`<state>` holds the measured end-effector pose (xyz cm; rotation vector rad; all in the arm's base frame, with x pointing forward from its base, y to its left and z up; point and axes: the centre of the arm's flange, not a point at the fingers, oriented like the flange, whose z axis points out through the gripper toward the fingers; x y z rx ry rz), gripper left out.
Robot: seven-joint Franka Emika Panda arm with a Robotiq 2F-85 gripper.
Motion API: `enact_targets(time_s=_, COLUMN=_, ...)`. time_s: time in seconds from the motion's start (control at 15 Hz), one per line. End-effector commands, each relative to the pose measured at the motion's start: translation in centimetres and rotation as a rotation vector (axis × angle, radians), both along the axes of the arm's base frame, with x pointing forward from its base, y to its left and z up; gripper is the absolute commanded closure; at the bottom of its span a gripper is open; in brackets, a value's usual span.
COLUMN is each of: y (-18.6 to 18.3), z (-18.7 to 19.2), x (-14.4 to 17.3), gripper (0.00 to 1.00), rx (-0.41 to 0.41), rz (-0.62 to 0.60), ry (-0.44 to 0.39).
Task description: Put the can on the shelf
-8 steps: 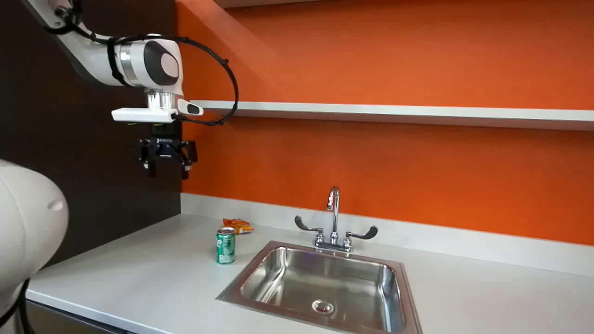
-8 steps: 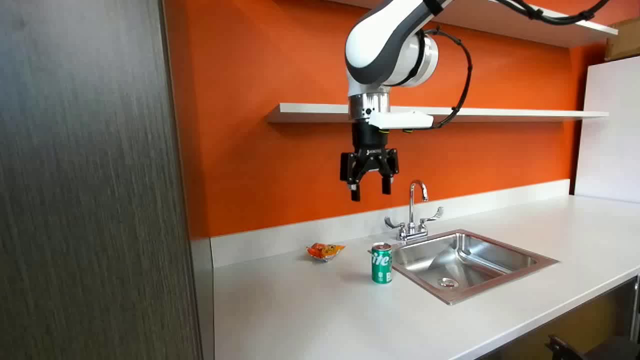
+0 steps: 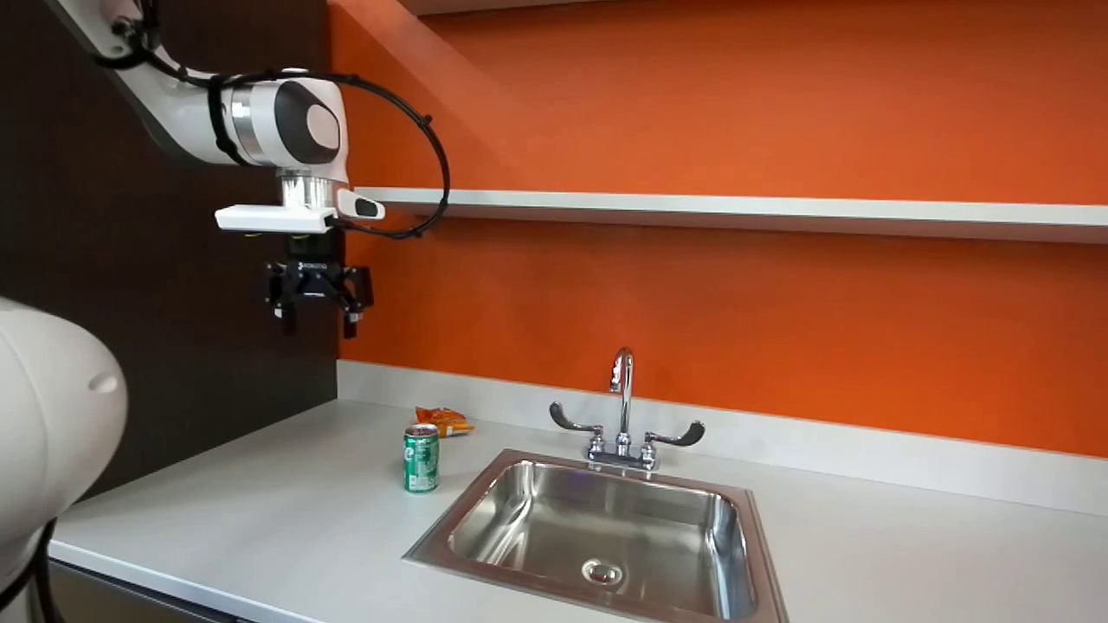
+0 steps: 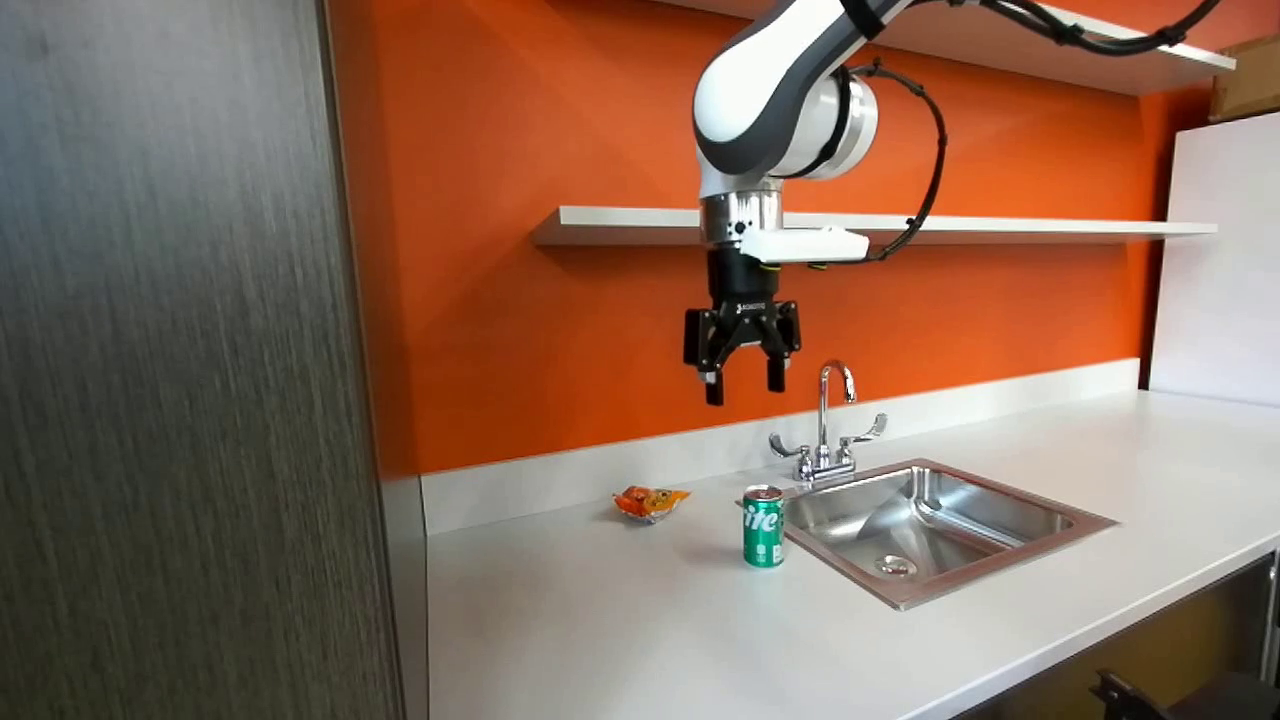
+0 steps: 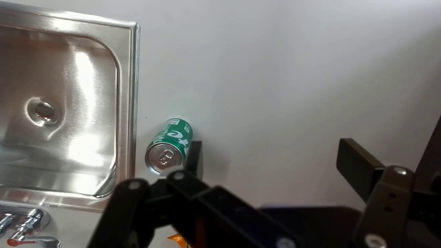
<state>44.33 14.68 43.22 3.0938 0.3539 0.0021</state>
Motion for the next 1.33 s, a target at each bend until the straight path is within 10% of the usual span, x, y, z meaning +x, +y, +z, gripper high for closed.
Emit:
enact_targets(time_s=0.0, y=-1.0, z=-1.2, x=0.3, gripper=0.0, rx=-0.006, rz=-0.054, ry=-0.002)
enact_targets(time_s=1.27, y=-4.9, z=-10.4, x=1.9, gripper=0.0, rx=0.003, rz=-0.195, ry=-0.038)
